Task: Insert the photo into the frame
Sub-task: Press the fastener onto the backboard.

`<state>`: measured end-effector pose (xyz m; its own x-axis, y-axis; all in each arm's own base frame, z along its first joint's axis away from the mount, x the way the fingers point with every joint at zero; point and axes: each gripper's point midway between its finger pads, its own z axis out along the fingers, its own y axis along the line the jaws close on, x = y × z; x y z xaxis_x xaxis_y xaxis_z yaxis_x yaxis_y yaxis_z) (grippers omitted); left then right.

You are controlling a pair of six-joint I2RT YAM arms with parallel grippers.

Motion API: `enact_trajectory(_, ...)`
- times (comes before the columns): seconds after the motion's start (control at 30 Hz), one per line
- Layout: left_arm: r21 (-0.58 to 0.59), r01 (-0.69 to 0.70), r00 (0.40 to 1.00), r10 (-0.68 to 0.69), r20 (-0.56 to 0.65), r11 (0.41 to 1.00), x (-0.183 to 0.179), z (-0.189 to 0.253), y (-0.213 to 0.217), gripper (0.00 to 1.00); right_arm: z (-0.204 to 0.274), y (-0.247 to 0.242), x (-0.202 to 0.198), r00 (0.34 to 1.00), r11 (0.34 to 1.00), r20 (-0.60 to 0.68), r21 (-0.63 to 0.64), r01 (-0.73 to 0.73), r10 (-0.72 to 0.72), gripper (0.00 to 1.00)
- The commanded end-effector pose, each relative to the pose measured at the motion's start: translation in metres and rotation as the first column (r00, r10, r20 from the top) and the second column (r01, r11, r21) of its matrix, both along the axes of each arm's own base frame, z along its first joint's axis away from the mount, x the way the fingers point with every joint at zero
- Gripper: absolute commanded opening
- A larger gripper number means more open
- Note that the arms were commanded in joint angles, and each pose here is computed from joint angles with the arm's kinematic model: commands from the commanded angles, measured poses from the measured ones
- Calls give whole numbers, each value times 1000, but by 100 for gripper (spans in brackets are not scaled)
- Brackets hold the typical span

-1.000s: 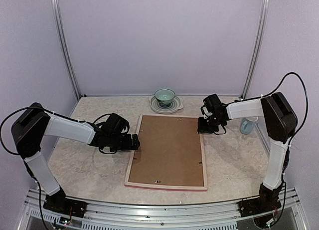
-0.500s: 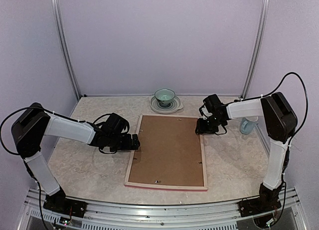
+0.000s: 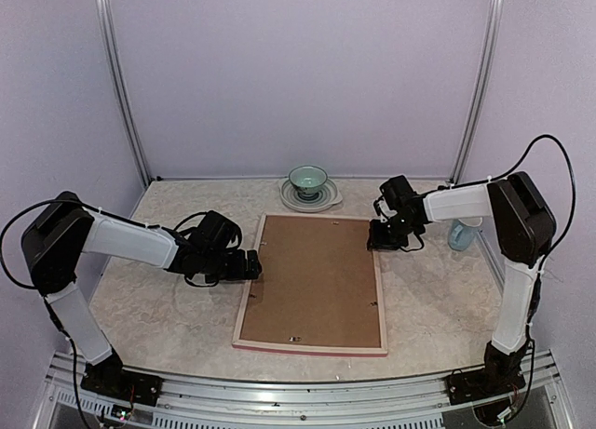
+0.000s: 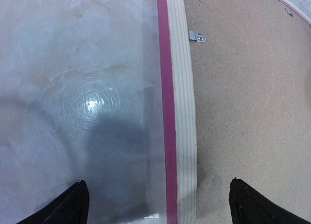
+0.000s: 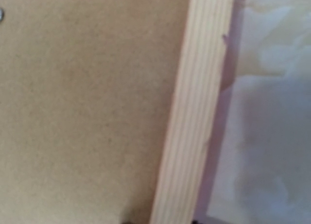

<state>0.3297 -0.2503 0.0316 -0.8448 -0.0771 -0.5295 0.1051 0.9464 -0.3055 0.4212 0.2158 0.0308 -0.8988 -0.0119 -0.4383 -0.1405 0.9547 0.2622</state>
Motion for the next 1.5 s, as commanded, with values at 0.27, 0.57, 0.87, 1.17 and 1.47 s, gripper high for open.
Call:
enact_trajectory(0.27, 8, 7, 999, -6, -46, 1000, -9, -14, 1, 99, -17, -10, -24, 997, 999, -83, -38, -1, -3, 20)
enact_trajectory(0.57, 2, 7, 999, -7, -40, 1000, -7, -10, -1, 99, -10, -9, -21, 997, 999, -75, -46, -22, 18, 45)
enact_trajectory(0.87, 7, -1, 1000, 1, 14, 1000, -3, 12, 2, 99, 55, -9, -3, 978, 972, 77, -146, -183, 196, 76)
enact_trajectory(1.17, 74, 154, 959, -167, 227, 985, -9, 85, -23, 99, 80, 14, 0, 944, 944, 68, -97, -316, 323, 84)
enact_trajectory(1.47, 180, 506, 778, -536, 327, 844, -66, 112, -91, 99, 60, 48, -4, 931, 931, 20, -33, -364, 365, 84)
